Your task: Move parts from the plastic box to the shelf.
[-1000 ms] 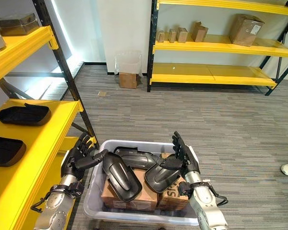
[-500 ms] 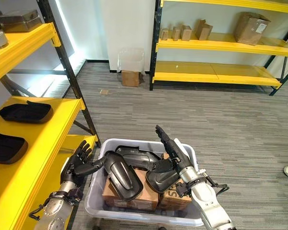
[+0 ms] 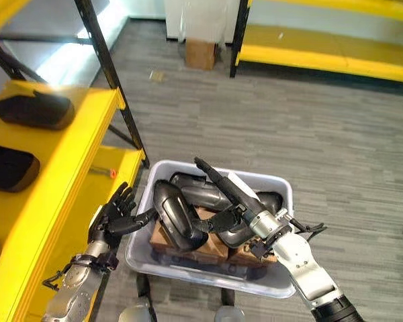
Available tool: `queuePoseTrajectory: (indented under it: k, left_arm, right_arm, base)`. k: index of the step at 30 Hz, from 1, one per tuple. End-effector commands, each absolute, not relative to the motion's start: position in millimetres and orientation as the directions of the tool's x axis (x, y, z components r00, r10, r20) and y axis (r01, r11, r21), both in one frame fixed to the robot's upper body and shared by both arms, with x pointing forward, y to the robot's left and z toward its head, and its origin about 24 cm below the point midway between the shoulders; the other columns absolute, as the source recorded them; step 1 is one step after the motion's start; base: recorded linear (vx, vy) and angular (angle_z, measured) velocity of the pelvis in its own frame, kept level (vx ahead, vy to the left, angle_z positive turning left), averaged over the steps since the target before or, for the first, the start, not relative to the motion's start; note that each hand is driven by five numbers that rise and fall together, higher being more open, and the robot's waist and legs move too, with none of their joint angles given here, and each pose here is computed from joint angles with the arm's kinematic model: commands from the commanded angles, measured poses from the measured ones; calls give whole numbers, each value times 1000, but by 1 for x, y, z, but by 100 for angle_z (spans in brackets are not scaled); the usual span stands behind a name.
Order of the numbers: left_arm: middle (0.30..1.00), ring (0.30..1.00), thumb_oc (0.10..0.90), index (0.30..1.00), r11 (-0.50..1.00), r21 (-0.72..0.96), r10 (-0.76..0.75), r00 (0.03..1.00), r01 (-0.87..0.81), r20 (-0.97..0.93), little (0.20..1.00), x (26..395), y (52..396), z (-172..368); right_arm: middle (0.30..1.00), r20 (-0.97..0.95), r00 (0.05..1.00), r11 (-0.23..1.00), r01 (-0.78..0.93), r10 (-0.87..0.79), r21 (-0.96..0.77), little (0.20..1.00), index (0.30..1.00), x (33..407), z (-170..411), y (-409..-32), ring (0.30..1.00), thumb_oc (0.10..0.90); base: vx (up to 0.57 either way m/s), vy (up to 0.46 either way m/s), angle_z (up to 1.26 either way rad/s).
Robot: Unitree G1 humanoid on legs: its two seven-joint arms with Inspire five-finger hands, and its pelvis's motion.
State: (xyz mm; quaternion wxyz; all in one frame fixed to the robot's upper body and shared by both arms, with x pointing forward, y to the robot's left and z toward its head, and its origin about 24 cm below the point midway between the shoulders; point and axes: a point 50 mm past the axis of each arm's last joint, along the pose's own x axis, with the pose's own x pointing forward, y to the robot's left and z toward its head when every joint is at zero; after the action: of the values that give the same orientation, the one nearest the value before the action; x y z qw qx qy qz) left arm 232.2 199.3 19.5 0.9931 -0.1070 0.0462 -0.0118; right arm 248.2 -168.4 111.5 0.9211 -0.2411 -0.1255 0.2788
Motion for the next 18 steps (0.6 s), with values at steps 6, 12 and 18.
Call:
queuePoseTrajectory:
  k: [6,12,18]
  left_arm:
    - [1000,1000,900,1000,982,-162,-63,975,99,212,1000,260,203,87]
    - [1000,1000,900,1000,982,-154,-72,965,113,253,1000,265,199,99]
    - [1000,1000,900,1000,983,-142,-79,960,120,270,1000,268,199,106]
  right_arm:
    - [1000,322,655,671,-390,683,-630,1000,1000,244,174,-146,1000,900]
    - [1000,297,617,609,-385,728,-694,1000,1000,244,180,-137,1000,900]
    - [1000,273,610,566,-359,744,-742,1000,1000,245,187,-137,1000,900]
  base:
    - [-62,4,2]
    - [-94,5,-1]
    - [-89,4,1]
